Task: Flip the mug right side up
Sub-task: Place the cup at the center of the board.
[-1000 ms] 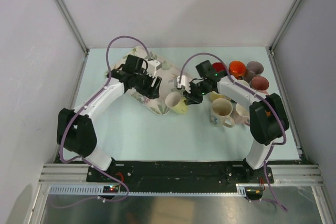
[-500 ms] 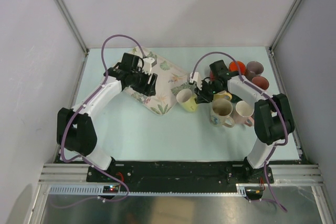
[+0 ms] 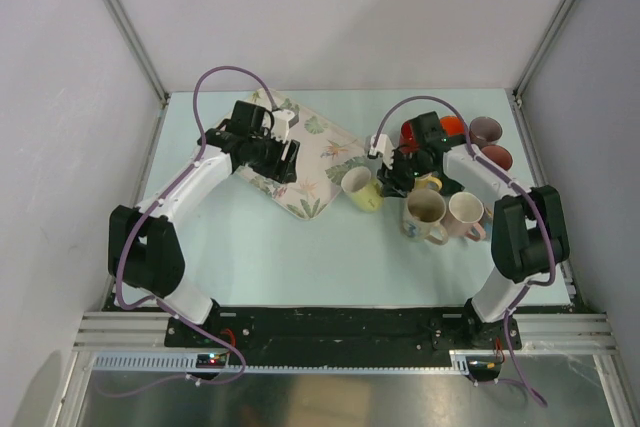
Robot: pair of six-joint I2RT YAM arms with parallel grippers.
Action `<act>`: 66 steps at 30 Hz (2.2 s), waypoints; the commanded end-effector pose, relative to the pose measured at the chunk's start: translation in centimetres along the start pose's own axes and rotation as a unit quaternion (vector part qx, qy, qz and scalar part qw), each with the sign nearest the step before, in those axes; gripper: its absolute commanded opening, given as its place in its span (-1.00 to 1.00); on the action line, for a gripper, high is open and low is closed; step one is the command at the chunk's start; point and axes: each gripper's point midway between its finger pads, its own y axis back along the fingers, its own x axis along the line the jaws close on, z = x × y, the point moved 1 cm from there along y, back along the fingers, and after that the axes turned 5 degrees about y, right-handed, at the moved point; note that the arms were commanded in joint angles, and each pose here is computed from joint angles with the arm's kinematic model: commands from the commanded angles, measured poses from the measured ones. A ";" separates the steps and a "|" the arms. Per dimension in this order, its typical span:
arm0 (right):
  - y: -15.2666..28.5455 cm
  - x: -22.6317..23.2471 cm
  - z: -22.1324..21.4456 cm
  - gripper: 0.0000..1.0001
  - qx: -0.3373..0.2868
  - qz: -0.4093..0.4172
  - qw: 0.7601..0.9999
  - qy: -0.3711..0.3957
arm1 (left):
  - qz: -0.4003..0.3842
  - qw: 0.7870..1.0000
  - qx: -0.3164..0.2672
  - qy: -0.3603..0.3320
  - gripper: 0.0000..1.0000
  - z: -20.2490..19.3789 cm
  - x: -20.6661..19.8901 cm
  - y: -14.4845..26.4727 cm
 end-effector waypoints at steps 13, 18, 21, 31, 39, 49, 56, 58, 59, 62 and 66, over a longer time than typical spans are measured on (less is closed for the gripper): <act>0.8 0.4 1.7 -0.39 -0.006 -0.013 1.000 0.028 | -0.016 1.000 -0.019 0.005 0.38 1.6 -0.8 0.7; 0.4 1.0 2.0 -0.67 -0.002 -0.007 1.000 0.030 | -0.012 1.000 -0.020 0.003 0.38 1.3 -0.7 0.9; 0.4 1.4 2.4 -0.74 -0.003 -0.013 1.000 0.024 | -0.013 1.000 -0.019 0.002 0.38 1.1 -0.7 0.9; 0.7 2.9 0.7 -0.79 0.015 -0.020 1.000 -0.009 | -0.028 1.000 -0.012 0.001 0.38 0.7 -1.1 0.5; 1.4 2.4 -0.3 -0.60 0.020 -0.023 1.000 0.007 | -0.091 0.996 0.003 -0.002 0.36 2.5 -3.9 -2.5; 1.2 2.6 -0.8 -0.59 0.025 -0.013 1.000 0.001 | -0.169 0.985 0.015 0.002 0.36 5.1 -9.8 -8.1; 1.1 2.6 -1.0 -0.50 0.027 -0.012 1.000 -0.002 | -0.188 0.982 0.027 -0.011 0.37 4.3 -13.1 -10.4; 1.3 2.5 -0.9 -0.38 0.028 -0.016 0.999 0.000 | -0.187 0.982 0.025 -0.014 0.37 4.3 -13.8 -10.9; 1.4 2.5 -0.9 -0.30 0.030 -0.018 0.999 0.001 | -0.185 0.982 0.025 -0.015 0.37 4.3 -14.1 -11.1; 2.0 2.6 -0.7 0.07 0.033 -0.025 0.999 0.004 | -0.179 0.983 0.021 -0.023 0.36 4.4 -15.0 -11.6; 3.1 2.6 -0.4 0.77 0.036 -0.038 0.999 0.007 | -0.172 0.984 0.019 -0.034 0.36 4.4 -16.1 -12.0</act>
